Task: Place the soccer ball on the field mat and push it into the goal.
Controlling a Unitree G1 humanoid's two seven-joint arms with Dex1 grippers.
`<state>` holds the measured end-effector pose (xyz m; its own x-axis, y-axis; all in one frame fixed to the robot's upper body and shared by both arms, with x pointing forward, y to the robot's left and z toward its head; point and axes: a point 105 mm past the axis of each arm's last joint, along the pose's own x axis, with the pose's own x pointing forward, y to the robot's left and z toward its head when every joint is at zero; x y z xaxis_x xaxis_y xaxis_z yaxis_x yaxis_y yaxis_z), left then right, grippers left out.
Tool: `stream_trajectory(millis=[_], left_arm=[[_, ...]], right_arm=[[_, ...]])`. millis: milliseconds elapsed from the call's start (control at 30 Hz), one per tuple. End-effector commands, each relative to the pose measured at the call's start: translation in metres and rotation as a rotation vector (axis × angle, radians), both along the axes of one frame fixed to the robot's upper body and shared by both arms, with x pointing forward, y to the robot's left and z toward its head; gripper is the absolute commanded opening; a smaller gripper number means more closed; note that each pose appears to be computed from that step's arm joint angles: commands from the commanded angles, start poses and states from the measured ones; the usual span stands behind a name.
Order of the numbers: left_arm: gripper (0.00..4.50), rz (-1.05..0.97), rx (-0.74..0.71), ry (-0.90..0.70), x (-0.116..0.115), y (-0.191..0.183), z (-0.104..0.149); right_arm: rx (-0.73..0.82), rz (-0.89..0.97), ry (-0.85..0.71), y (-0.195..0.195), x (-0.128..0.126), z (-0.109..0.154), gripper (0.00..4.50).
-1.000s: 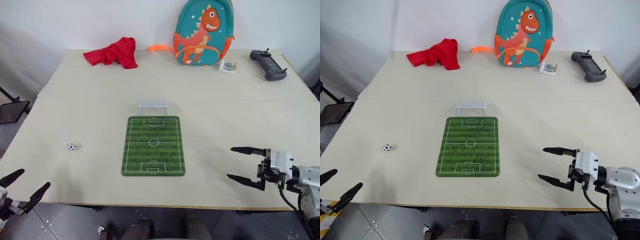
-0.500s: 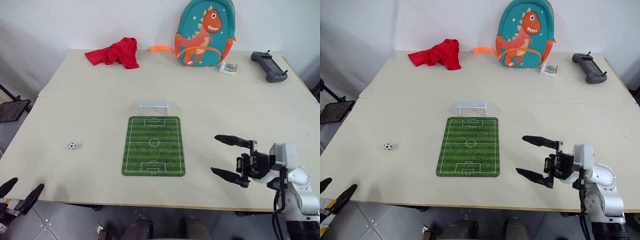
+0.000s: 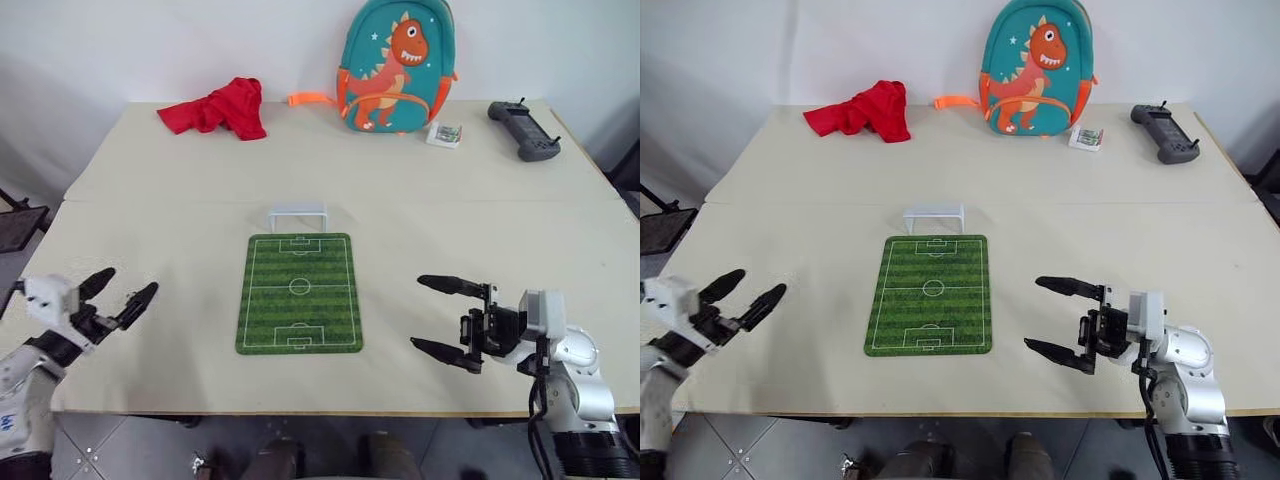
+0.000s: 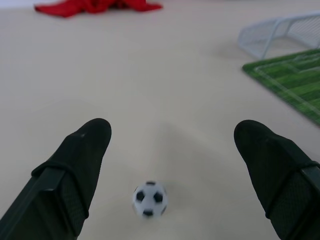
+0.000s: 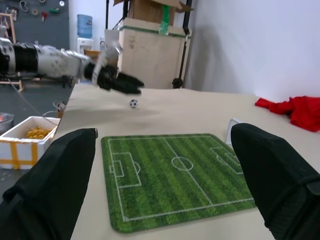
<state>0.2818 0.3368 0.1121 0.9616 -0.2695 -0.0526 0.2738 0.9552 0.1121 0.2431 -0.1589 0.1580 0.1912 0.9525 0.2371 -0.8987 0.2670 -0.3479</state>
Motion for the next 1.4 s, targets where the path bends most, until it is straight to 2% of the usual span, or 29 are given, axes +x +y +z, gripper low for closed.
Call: stream_trajectory(millis=[33,233,267,333,467,633,667,767,933,1033,1133,1267,1400], left_arm=[[4.47,0.044,0.026,0.014,0.002,0.010,-0.003],[4.47,0.039,-0.009,0.038,0.014,0.008,-0.017],[4.29,0.032,-0.013,0.042,0.015,0.006,-0.019],[3.86,0.035,0.001,0.054,0.017,0.005,-0.024],[2.66,0.038,-0.012,0.091,0.012,0.007,-0.032],[0.97,0.023,-0.030,0.018,0.007,0.009,-0.022],[0.87,0.017,-0.041,-0.005,0.007,0.008,-0.018],[0.87,-0.005,-0.052,-0.045,0.008,0.005,-0.010],[0.87,-0.281,-0.102,-0.176,0.006,-0.043,0.034],[0.87,-0.760,0.077,-0.117,-0.005,-0.135,0.053],[0.87,-0.915,0.128,-0.105,-0.009,-0.172,0.051],[0.87,-1.069,0.184,-0.084,-0.013,-0.215,0.033],[0.87,-1.101,0.242,-0.045,-0.008,-0.228,0.011]], right_arm=[[0.014,-0.010,-0.040,0.002,-0.002,0.005,4.50],[0.021,-0.040,-0.043,0.001,-0.001,0.003,4.50],[0.021,-0.041,-0.043,0.001,-0.002,0.002,4.50],[0.023,-0.044,-0.044,0.002,-0.002,0.002,4.50],[0.030,-0.055,-0.047,0.003,-0.003,0.002,4.50],[0.031,-0.072,-0.048,0.001,-0.002,0.001,4.50],[0.030,-0.073,-0.047,0.001,-0.002,0.001,4.50],[0.029,-0.075,-0.048,0.001,-0.001,0.001,4.50],[0.020,-0.089,-0.056,-0.004,0.003,0.003,4.50],[-0.048,-0.076,-0.011,-0.020,-0.002,0.003,4.50],[-0.134,-0.021,0.002,-0.029,-0.011,0.002,4.50],[-0.246,0.062,0.064,-0.032,-0.025,-0.005,4.50],[-0.277,0.078,0.106,-0.033,-0.034,-0.009,4.50]])
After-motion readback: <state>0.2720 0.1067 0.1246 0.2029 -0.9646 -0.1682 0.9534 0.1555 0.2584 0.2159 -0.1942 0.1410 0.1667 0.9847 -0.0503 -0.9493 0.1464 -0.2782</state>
